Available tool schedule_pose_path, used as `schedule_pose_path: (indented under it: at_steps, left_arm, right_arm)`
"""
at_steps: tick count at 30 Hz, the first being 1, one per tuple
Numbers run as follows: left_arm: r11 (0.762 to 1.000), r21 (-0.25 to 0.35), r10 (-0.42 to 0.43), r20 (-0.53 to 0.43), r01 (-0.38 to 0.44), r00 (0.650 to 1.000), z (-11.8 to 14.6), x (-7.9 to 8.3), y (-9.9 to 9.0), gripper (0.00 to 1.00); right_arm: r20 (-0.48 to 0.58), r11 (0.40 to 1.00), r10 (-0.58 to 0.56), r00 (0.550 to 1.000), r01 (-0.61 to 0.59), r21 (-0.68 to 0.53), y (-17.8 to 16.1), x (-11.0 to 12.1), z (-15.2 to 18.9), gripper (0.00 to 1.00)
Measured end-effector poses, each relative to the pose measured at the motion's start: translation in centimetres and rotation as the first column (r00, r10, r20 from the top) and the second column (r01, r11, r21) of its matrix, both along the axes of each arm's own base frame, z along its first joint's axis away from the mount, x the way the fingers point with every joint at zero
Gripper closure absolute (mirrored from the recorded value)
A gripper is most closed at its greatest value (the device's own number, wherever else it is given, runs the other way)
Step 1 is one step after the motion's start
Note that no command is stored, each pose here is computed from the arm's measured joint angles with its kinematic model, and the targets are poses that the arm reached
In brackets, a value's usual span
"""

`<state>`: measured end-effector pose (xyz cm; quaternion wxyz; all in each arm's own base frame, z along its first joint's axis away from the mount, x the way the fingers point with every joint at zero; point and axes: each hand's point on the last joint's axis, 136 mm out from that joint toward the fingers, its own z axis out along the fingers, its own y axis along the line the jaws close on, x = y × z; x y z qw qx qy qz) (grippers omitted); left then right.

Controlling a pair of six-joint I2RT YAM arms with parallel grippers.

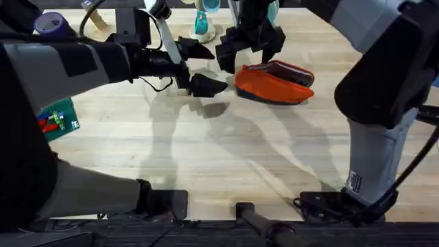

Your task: Unzip the bag, pick up the pens from the table one at a time and place them inside, then zip the bag closed.

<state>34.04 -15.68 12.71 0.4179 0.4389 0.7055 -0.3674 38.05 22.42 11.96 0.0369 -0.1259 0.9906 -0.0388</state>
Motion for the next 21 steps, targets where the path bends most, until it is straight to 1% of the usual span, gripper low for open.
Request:
schedule_pose_path:
  at_steps: [4,7,11,14,17,19,21]
  left_arm:
    - [1.0,0.0,0.0,0.0,0.0,1.0,0.0,0.0,0.0,0.006]
    - [1.0,0.0,0.0,0.0,0.0,1.0,0.0,0.01,0.0,0.006]
    - [1.0,0.0,0.0,0.001,0.0,1.0,0.01,0.01,0.0,0.006]
    - [1.0,0.0,0.0,0.0,0.0,1.0,0.0,0.01,-0.01,0.006]
    - [1.0,0.0,0.0,0.001,0.0,1.0,0.02,0.02,0.0,0.006]
    - [1.0,0.0,0.0,0.001,0.0,1.0,0.01,0.01,0.0,0.006]
    - [1.0,0.0,0.0,0.001,0.0,1.0,0.01,0.02,0.0,0.005]
  right_arm:
    - [-0.006,1.0,0.0,1.0,0.0,-0.005,-0.03,-0.02,-0.27,0.148]
    - [-0.01,1.0,0.001,1.0,-0.001,-0.011,-0.07,-0.03,-0.49,0.2]
    - [-0.015,1.0,0.005,1.0,-0.005,-0.021,-0.13,-0.04,-0.78,0.305]
    - [-0.015,1.0,0.005,1.0,-0.005,-0.023,-0.16,-0.02,-0.81,0.423]
    - [-0.015,1.0,0.006,1.0,-0.006,-0.022,-0.1,-0.04,-0.81,0.496]
    - [-0.015,1.0,0.007,1.0,-0.007,-0.021,-0.03,-0.07,-0.81,0.525]
    - [-0.015,1.0,0.008,1.0,-0.009,-0.021,0.01,-0.1,-0.81,0.521]
